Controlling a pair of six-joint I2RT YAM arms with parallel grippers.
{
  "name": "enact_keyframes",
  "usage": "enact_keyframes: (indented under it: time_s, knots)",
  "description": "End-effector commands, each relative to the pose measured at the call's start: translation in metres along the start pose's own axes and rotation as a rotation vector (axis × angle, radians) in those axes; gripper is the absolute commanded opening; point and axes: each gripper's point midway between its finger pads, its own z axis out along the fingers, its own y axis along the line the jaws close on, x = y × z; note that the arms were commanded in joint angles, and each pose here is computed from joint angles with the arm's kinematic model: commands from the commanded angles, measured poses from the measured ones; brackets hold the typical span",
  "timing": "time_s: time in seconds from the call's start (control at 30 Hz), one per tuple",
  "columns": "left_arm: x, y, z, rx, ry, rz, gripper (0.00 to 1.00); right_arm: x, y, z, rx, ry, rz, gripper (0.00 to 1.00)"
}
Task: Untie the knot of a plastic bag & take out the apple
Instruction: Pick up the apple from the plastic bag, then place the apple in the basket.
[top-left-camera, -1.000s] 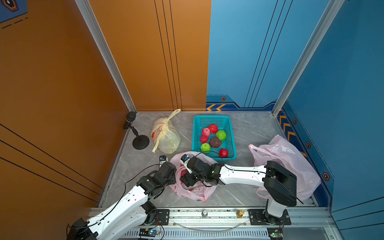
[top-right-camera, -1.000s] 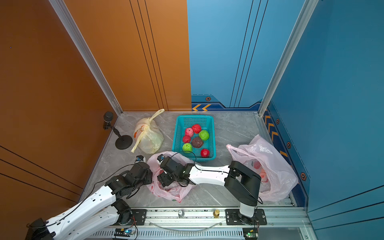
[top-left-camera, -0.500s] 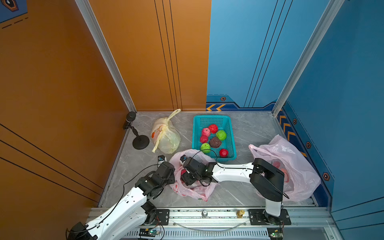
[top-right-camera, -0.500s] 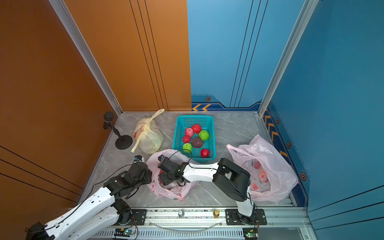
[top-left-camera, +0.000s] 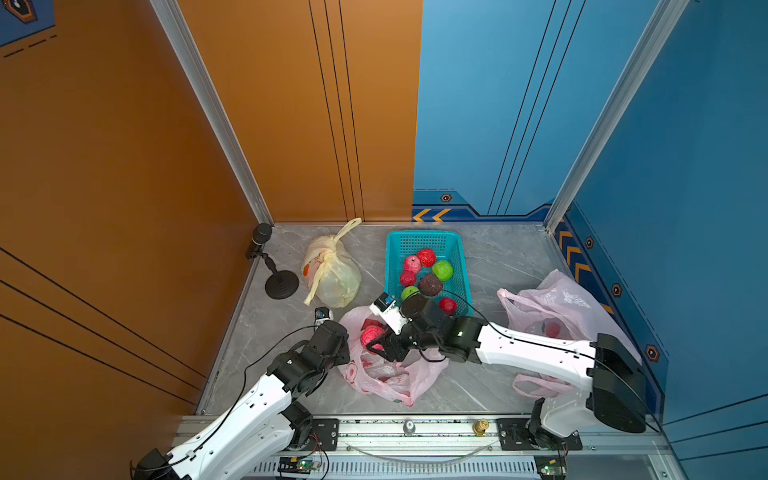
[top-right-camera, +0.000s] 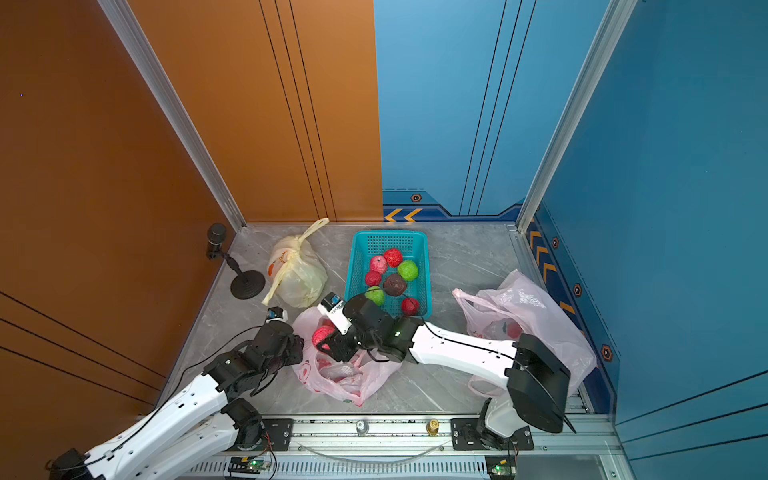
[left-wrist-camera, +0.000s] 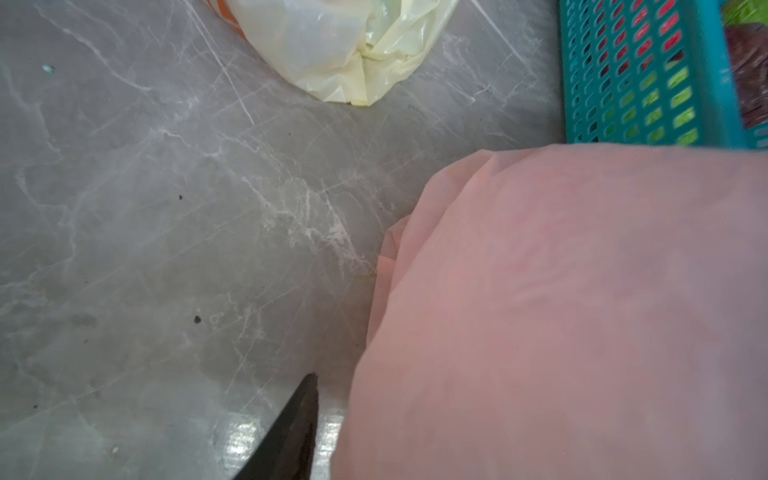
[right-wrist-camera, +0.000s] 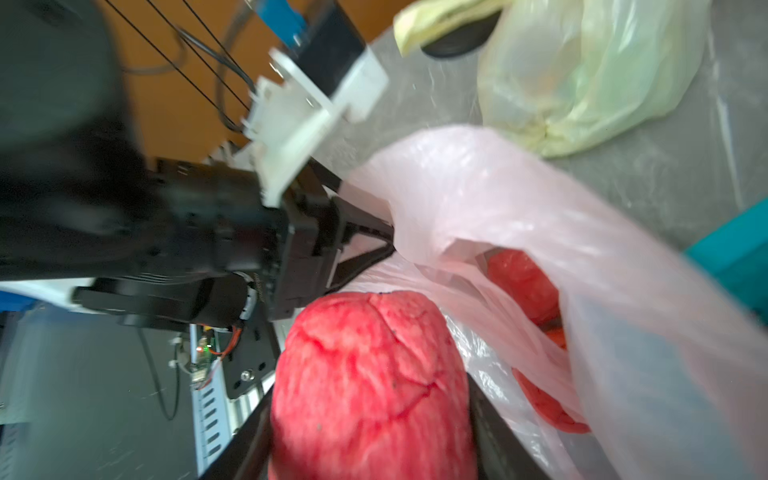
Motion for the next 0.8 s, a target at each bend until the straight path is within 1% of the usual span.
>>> enact_keyframes:
  time_s: [0.0,0.03,0.07,0.13,0.17,0.2,0.3,0.37,0.4,0.47,0.57,0.67,0.77]
  knots:
    - [-0.014,-0.002,-0.008,-0.010,-0.037,0.023,0.45,-0.011,0.017,-0.037,-0.124,-0.045,-0.024,0.51]
    - [-0.015,-0.003,-0.008,-0.008,-0.037,0.027,0.45,-0.024,0.014,-0.050,-0.114,-0.096,-0.018,0.51]
    - [-0.016,-0.004,-0.009,-0.005,-0.037,0.031,0.45,-0.035,0.006,-0.065,-0.074,-0.145,-0.009,0.51]
    - [-0.018,-0.007,-0.012,0.003,-0.041,0.039,0.49,-0.054,-0.022,-0.091,0.047,-0.210,0.020,0.51]
    - [-0.018,-0.008,-0.013,0.009,-0.043,0.042,0.51,-0.060,-0.043,-0.104,0.138,-0.230,0.040,0.50]
    - [-0.019,-0.010,-0.015,0.018,-0.046,0.043,0.54,-0.064,-0.064,-0.116,0.231,-0.240,0.054,0.50]
    - [-0.021,-0.016,-0.024,0.069,-0.056,0.048,0.62,-0.057,-0.133,-0.143,0.494,-0.204,0.149,0.49]
    - [-0.025,-0.020,-0.032,0.106,-0.076,0.051,0.65,-0.051,-0.167,-0.153,0.604,-0.178,0.208,0.49]
    - [-0.028,-0.020,-0.037,0.117,-0.094,0.046,0.66,-0.045,-0.186,-0.155,0.656,-0.157,0.234,0.49]
    - [-0.033,-0.018,-0.047,0.133,-0.132,0.042,0.69,-0.037,-0.213,-0.154,0.714,-0.114,0.269,0.49]
    - [-0.043,-0.011,-0.062,0.127,-0.190,0.036,0.71,-0.022,-0.246,-0.143,0.758,-0.031,0.325,0.49]
    - [-0.050,-0.004,-0.073,0.106,-0.224,0.041,0.71,-0.007,-0.269,-0.127,0.788,0.066,0.359,0.48]
    - [-0.056,-0.003,-0.083,0.096,-0.241,0.056,0.69,0.008,-0.284,-0.115,0.817,0.153,0.374,0.48]
